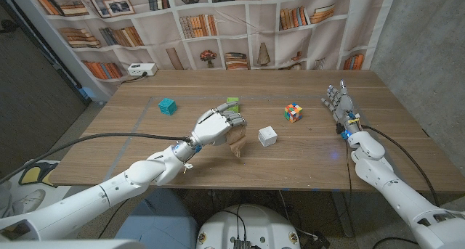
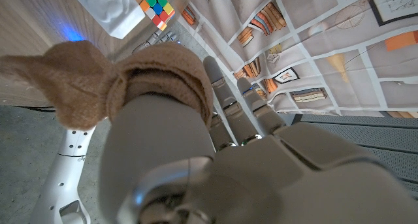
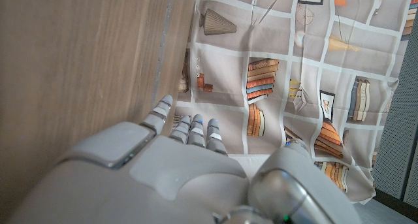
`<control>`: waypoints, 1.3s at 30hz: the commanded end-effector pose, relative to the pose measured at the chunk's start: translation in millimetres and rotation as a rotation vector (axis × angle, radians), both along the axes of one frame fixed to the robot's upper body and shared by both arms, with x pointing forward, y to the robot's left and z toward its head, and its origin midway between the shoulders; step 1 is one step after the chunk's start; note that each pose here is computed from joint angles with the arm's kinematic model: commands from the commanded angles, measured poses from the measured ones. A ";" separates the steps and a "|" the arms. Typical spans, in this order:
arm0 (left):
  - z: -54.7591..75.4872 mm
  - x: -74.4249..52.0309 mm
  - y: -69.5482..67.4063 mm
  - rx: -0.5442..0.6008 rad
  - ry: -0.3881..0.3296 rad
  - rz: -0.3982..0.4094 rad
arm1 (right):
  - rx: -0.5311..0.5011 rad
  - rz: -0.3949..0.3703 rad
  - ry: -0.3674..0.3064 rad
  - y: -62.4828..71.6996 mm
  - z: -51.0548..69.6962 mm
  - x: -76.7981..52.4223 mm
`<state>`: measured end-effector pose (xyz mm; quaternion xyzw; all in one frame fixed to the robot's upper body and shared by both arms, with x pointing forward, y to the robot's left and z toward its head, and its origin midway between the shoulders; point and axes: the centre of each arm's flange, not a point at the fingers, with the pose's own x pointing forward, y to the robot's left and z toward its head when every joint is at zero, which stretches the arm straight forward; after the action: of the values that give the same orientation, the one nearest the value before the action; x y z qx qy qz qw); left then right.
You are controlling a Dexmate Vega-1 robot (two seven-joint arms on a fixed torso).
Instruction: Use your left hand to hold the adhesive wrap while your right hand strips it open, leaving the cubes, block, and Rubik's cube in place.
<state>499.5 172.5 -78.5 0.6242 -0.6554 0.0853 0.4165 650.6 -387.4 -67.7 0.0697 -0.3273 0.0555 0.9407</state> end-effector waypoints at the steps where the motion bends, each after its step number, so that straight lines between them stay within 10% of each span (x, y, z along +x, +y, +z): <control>1: 4.5 5.4 -3.8 -0.103 0.005 -0.034 | 0.030 0.050 -0.014 7.4 4.9 6.9; 39: 20.2 34.8 -10.7 -0.548 0.086 -0.229 | -0.008 0.055 -0.004 7.9 10.4 9.8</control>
<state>527.3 160.6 -58.7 0.4634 -0.6648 0.1665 0.5618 661.0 -379.4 -53.3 0.0740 -0.3292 0.0822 0.9378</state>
